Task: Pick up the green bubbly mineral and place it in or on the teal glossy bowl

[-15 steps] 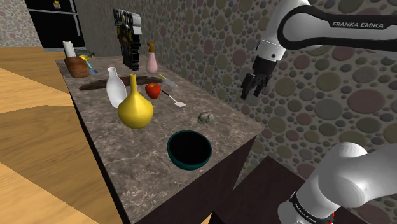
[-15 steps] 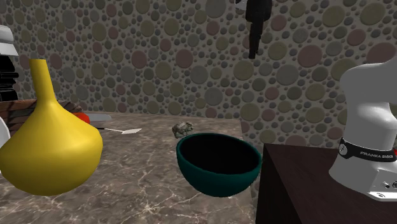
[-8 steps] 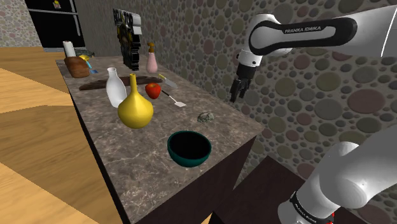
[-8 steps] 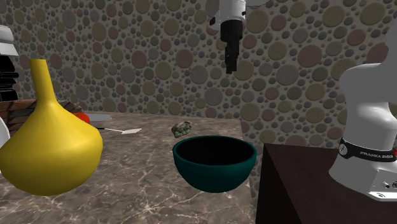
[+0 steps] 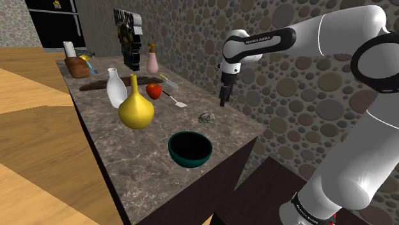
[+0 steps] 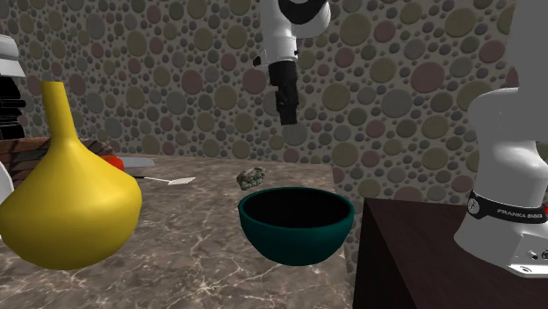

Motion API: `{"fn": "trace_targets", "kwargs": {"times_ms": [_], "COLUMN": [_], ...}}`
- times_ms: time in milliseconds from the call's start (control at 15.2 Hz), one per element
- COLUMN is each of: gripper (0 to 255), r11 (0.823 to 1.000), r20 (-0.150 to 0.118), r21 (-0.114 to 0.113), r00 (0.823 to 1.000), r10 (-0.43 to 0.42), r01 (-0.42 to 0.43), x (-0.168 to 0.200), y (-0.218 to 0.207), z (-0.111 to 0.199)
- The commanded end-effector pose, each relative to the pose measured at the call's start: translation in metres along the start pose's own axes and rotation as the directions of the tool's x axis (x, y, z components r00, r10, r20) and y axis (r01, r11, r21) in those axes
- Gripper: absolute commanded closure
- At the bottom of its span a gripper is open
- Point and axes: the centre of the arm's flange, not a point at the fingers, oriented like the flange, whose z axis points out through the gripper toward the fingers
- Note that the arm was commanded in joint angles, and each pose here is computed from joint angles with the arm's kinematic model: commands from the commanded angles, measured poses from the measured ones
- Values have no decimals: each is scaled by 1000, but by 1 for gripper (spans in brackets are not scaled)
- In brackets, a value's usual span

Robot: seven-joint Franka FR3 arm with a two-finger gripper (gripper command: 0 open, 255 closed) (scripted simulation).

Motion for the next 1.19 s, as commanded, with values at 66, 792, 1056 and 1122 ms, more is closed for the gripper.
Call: {"fn": "trace_targets", "kwargs": {"times_ms": [66,792,1056,1122], "gripper": [0,0,0,0], "r11": [996,937,937,937], "r20": [39,146,146,146], "r21": [10,55,56,56], "r00": [995,926,926,926], "r10": [-93,-348,-348,-348], "r01": [92,344,344,344], "x": [36,139,136,135], "y": [18,45,45,45], "z": [22,106,127,132]}}
